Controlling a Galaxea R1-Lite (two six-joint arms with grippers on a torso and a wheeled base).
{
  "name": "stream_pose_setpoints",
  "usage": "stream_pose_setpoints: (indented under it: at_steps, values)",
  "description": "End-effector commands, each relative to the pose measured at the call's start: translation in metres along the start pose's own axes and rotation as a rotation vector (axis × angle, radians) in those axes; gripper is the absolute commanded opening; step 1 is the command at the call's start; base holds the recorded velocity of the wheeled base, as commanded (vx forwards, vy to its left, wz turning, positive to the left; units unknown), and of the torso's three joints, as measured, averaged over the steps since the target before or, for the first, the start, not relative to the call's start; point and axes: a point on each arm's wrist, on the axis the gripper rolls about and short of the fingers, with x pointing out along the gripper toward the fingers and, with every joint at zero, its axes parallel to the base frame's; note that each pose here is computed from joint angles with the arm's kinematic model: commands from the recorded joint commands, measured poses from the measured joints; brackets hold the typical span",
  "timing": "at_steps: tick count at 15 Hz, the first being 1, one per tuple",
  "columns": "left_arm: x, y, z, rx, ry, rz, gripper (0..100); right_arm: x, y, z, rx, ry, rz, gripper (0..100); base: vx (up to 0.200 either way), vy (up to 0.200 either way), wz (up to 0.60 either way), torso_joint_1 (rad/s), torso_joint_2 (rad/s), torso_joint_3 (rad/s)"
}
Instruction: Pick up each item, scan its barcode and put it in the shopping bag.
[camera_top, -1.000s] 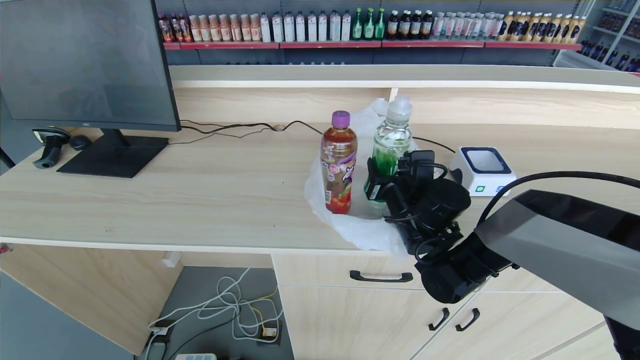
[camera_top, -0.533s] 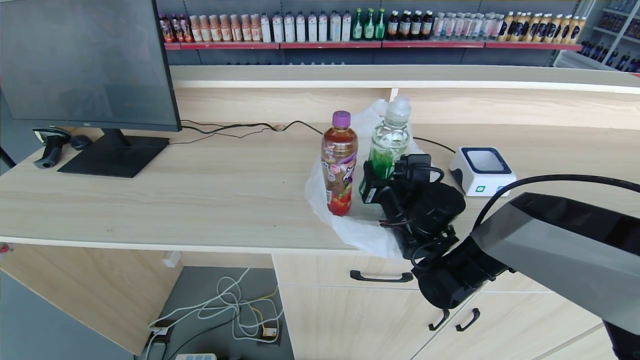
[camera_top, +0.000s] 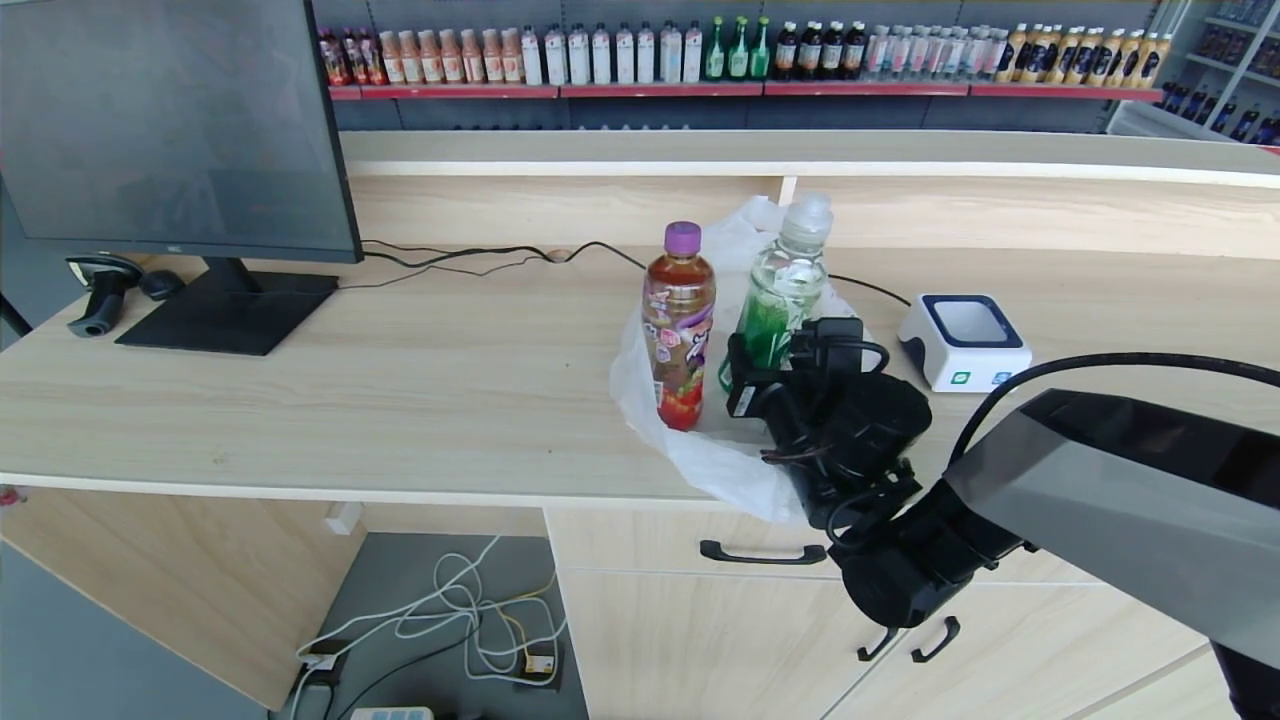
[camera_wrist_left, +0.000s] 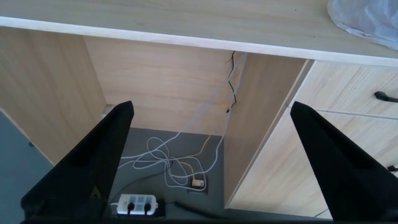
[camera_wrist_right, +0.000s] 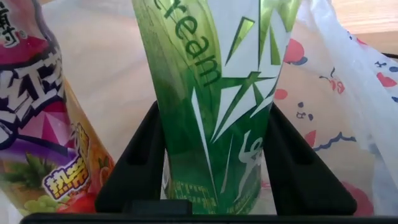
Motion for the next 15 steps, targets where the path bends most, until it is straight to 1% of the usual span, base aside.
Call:
stream_pose_setpoints:
  at_steps: [1,4,8,11,13,15]
  values:
    - [0.000,0.000,0.000,0.000,-0.001,0.000,100,0.000,0.001,0.002,0.004,-0.009,0.004,100,0.000,0.000,0.00,0.000,0.00,0.000]
    - [0.000,0.000,0.000,0.000,-0.002,0.000,100,-0.003,0.008,0.002,0.014,-0.007,0.020,100,0.000,0.000,0.00,0.000,0.00,0.000]
    - [0.000,0.000,0.000,0.000,-0.001,0.000,100,-0.001,0.008,0.008,0.021,-0.026,0.018,100,0.000,0.000,0.00,0.000,0.00,0.000]
    - [0.000,0.000,0.000,0.000,-0.001,0.000,100,-0.003,0.008,0.007,0.018,-0.017,0.020,100,0.000,0.000,0.00,0.000,0.00,0.000]
    - [0.000,0.000,0.000,0.001,-0.001,0.000,100,-0.007,0.010,0.014,0.022,-0.019,0.027,100,0.000,0.000,0.00,0.000,0.00,0.000]
    - [0.000,0.000,0.000,0.001,0.001,0.000,100,-0.011,0.007,0.032,0.030,-0.043,0.026,100,0.000,0.000,0.00,0.000,0.00,0.000]
